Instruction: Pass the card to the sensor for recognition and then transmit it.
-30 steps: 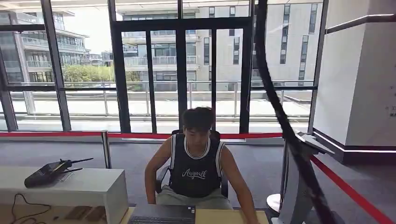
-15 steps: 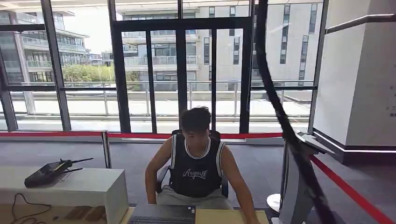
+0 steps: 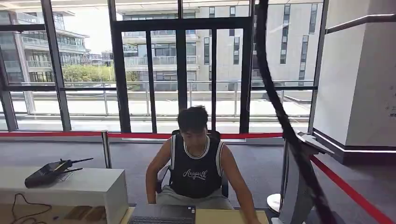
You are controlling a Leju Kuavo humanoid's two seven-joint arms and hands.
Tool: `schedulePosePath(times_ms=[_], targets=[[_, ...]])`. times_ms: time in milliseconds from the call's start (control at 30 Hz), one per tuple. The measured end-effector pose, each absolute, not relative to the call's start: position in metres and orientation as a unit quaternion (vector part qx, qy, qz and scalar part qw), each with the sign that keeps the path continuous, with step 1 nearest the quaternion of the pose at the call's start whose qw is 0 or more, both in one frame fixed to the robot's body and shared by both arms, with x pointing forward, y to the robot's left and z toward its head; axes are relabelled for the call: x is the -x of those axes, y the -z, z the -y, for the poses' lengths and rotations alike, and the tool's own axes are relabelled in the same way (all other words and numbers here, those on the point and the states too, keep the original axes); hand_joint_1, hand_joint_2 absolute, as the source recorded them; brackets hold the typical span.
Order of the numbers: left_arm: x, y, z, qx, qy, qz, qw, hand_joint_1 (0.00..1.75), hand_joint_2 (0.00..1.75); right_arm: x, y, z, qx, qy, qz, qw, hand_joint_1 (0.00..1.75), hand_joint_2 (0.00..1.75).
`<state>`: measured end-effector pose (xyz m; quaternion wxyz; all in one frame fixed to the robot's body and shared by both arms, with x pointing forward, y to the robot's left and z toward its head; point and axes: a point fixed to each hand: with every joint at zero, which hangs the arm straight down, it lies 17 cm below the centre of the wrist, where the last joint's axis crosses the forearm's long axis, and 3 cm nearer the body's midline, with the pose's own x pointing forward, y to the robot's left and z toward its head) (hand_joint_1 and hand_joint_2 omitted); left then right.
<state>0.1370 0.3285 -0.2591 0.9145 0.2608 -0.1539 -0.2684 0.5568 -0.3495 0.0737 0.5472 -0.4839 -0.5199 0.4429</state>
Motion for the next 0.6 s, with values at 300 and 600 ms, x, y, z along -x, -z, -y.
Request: schedulePosePath(times_ms=[300, 600], targets=[[-0.137, 0.259, -0.328, -0.26, 0.268, 0.155, 0.915, 0.0, 0.0, -0.546, -0.051, 0.35, 0.474, -0.452, 0.507, 0.56, 1.75, 1.75], [-0.137, 0.259, -0.328, -0.261, 0.266, 0.154, 0.915, 0.0, 0.0, -0.543, -0.04, 0.341, 0.464, -0.455, 0.506, 0.567, 1.75, 1.75]])
